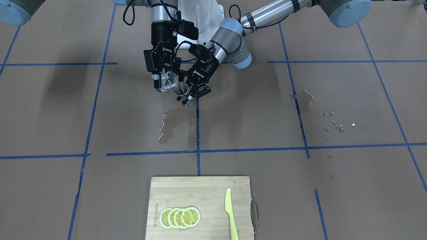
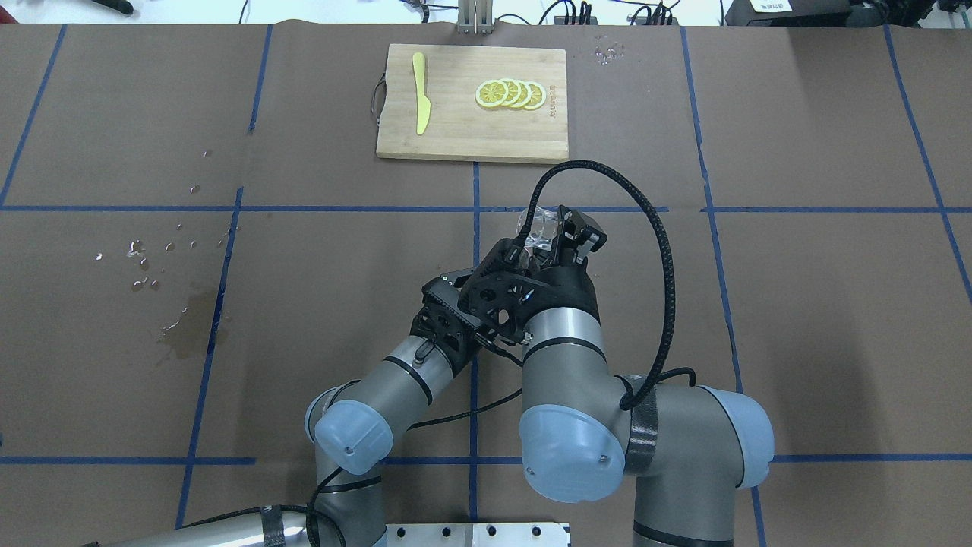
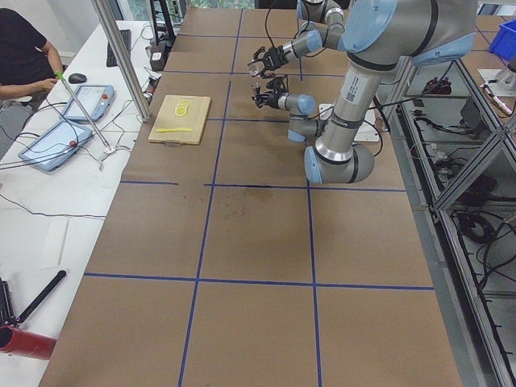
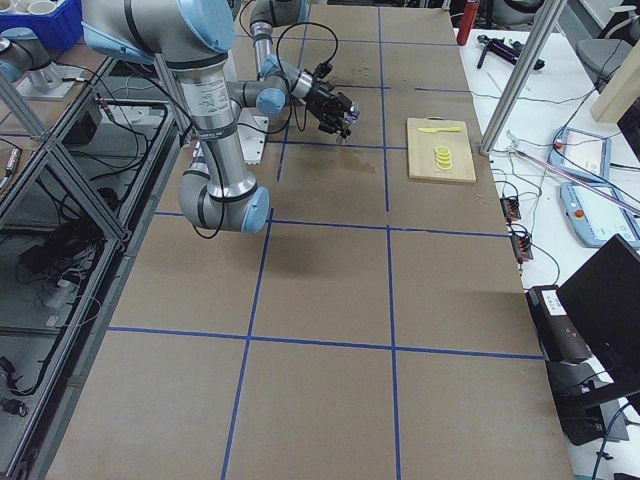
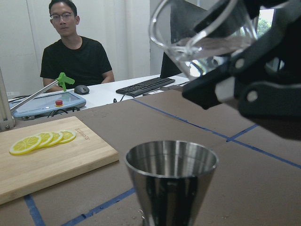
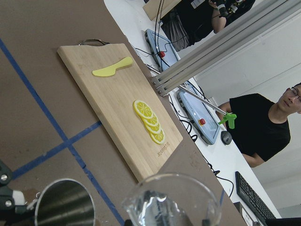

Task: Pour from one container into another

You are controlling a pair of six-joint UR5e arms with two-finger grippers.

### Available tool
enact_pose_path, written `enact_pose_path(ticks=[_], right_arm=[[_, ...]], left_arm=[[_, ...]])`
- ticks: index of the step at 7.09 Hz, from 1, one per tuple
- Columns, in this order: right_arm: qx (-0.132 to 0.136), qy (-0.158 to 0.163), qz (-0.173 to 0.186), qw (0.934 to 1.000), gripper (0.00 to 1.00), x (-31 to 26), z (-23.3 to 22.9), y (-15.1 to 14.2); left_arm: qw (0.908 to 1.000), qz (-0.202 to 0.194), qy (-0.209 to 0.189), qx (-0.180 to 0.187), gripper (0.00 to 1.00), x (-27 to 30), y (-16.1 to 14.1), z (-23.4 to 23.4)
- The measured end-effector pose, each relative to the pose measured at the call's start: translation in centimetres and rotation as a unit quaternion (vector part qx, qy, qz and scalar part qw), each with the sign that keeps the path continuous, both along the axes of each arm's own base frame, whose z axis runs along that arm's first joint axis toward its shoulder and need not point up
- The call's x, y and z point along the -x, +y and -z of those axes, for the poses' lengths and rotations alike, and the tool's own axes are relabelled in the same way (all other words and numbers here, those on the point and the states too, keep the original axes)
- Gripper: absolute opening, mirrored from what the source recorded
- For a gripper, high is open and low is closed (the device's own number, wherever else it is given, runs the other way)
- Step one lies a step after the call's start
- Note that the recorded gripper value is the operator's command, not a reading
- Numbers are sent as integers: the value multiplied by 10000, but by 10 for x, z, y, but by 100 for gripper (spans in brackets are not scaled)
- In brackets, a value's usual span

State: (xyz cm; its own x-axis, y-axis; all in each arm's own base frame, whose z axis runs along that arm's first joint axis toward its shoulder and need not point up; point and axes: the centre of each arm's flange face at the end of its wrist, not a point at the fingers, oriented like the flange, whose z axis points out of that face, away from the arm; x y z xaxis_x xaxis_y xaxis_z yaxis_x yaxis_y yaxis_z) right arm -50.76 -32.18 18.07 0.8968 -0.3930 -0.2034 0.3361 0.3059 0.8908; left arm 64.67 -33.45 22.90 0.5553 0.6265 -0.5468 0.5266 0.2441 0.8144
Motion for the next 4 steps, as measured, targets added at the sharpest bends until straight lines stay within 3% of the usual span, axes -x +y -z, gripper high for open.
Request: enact_pose_path(ticks=[4], right_arm=[[-101,616,178,9979,9,0,-1,-3]], left_arm=[[10000,-1,-2,0,0,0,0,0]])
